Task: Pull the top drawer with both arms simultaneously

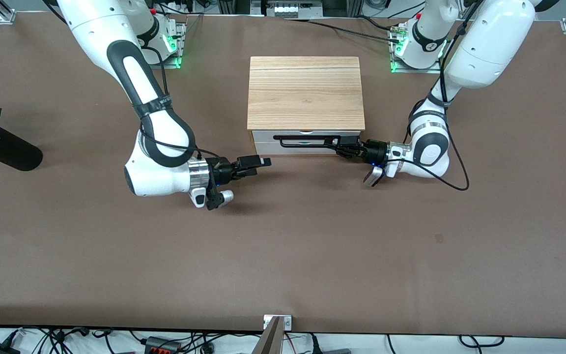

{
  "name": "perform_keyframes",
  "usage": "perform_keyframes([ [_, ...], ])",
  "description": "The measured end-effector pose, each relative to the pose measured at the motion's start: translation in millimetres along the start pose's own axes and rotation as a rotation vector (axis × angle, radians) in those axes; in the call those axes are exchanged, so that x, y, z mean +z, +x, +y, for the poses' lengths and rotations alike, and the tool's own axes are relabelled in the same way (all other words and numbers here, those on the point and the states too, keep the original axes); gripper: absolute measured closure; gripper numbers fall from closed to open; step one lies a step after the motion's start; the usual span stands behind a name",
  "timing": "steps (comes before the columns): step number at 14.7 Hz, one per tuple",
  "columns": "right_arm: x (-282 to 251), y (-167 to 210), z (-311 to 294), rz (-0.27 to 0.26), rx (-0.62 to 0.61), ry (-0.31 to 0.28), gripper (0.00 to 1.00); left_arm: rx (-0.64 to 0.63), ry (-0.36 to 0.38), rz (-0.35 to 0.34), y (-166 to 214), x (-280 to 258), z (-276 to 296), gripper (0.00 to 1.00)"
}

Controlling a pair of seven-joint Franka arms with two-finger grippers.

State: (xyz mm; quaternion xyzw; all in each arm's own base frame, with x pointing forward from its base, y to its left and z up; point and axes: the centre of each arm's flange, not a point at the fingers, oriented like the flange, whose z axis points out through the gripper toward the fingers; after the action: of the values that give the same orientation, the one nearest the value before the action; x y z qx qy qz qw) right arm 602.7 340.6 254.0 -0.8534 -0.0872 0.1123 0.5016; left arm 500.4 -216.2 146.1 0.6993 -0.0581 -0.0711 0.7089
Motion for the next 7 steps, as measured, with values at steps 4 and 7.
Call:
perform_keyframes([
  [4, 37.2, -3.9, 11.7, -0.001, -0.048, 0.0, 0.0, 0.002, 0.0, 0.0, 0.1, 0.0, 0.1, 0.82],
  [7, 53.3, -9.0, 6.3, -0.022, -0.06, -0.005, 0.0, 0.002, 0.0, 0.0, 0.1, 0.0, 0.1, 0.82],
])
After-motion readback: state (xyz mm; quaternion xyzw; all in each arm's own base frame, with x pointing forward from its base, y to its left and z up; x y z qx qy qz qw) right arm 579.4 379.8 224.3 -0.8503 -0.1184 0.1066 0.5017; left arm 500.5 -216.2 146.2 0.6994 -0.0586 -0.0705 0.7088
